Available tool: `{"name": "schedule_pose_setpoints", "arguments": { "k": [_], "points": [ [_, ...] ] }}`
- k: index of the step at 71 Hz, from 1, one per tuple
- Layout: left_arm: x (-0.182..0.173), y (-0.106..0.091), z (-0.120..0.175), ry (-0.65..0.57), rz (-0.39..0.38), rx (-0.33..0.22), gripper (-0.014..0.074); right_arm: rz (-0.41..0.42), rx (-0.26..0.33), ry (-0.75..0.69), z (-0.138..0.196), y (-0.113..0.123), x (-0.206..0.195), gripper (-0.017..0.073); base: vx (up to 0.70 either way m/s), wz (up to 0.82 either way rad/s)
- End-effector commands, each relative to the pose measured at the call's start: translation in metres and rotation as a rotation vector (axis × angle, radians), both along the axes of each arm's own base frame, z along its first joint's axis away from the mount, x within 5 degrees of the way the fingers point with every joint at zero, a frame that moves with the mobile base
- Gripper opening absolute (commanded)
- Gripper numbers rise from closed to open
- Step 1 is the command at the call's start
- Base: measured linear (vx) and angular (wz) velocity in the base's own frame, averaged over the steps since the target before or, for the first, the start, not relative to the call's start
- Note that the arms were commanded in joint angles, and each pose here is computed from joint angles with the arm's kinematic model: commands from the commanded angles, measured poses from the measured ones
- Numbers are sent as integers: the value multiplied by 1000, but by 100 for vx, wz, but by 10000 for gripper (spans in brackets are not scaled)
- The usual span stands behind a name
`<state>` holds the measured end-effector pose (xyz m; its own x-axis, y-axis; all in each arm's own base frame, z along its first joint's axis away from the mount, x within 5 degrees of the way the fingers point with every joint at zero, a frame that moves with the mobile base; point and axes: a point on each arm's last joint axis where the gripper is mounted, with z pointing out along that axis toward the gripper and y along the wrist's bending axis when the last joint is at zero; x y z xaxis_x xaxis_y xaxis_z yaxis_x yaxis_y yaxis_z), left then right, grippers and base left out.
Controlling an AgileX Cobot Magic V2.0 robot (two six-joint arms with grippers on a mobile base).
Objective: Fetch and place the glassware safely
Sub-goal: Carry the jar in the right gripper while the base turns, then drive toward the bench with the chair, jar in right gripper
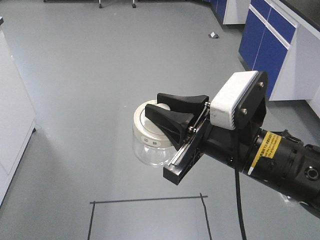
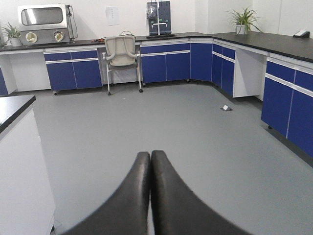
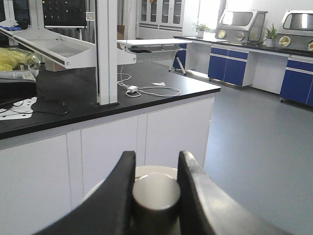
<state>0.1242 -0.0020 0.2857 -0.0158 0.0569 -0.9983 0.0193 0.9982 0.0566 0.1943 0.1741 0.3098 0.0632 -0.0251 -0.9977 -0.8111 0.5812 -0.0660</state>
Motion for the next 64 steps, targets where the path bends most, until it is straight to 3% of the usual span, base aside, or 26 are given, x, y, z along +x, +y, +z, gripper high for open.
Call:
{"name": "schedule_pose_setpoints", "arguments": {
  "k": [1,64],
  "points": [
    [0,-1,15,-97,-9,-19,-7,37,113,-84,25,-1,-6,-3,46,3],
    [0,-1,15,-97,-9,-19,-7,37,113,-84,25,-1,-6,-3,47,2]
  ]
}}
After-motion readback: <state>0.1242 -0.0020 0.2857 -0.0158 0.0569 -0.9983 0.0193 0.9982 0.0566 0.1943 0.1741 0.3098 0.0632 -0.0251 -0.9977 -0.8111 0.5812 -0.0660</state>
